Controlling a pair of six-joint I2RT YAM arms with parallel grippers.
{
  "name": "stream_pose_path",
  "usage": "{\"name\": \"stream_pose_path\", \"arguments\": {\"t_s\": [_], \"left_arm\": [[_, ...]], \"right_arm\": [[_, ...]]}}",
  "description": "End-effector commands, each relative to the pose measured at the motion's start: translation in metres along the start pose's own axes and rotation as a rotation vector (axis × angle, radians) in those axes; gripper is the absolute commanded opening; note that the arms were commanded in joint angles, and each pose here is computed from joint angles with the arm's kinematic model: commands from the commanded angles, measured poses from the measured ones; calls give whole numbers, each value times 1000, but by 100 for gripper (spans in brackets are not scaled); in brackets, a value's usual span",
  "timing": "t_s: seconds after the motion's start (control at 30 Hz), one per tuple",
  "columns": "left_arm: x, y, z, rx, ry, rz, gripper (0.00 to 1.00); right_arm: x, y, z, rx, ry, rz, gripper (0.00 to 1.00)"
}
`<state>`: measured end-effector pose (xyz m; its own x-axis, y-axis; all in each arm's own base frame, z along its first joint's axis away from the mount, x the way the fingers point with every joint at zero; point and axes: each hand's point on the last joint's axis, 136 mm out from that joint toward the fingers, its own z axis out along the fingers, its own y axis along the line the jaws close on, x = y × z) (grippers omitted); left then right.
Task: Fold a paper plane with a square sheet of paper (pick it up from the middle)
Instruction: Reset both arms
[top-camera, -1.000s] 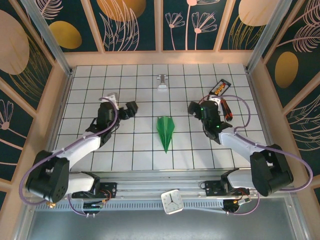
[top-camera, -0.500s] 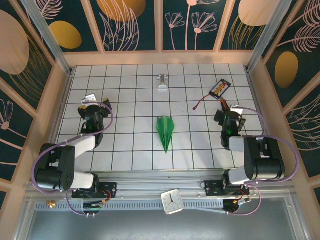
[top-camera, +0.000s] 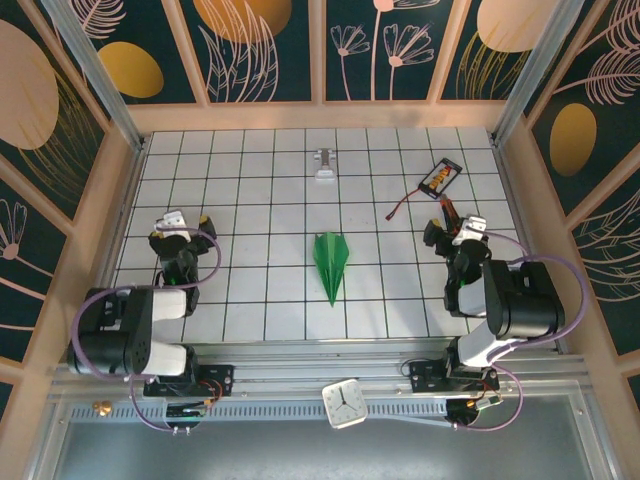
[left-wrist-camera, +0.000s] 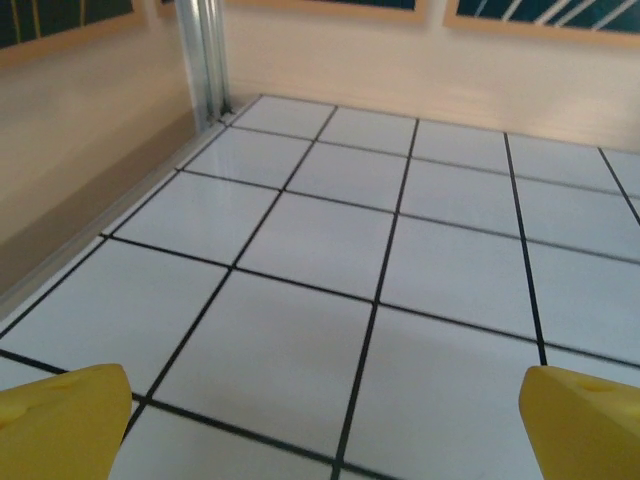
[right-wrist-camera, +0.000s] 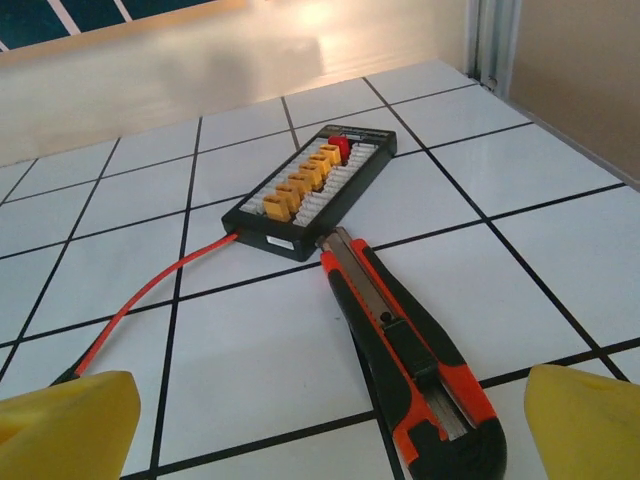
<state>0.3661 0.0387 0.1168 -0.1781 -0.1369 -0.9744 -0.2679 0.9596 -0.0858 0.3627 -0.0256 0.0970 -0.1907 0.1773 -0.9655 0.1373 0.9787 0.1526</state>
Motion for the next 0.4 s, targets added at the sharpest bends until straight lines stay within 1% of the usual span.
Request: {"name": "stream_pose_path", "arguments": {"t_s": [0.0,0.03,0.1,0.37], "left_arm": [[-26,-5,-5,54,-168,-14,99],[-21,-4,-3,43,-131,-14,99],[-23,-4,-3,44,-149,-16,99],[-23,-4,-4,46,-146,-14,99]], "right_arm": [[-32,9,2,-5,-125,-38,99],[-32,12,2,-18,-125,-43,99],[-31,12,2,-20,-124,-44,99],[-31,13,3,-25,-121,-44,99]]}}
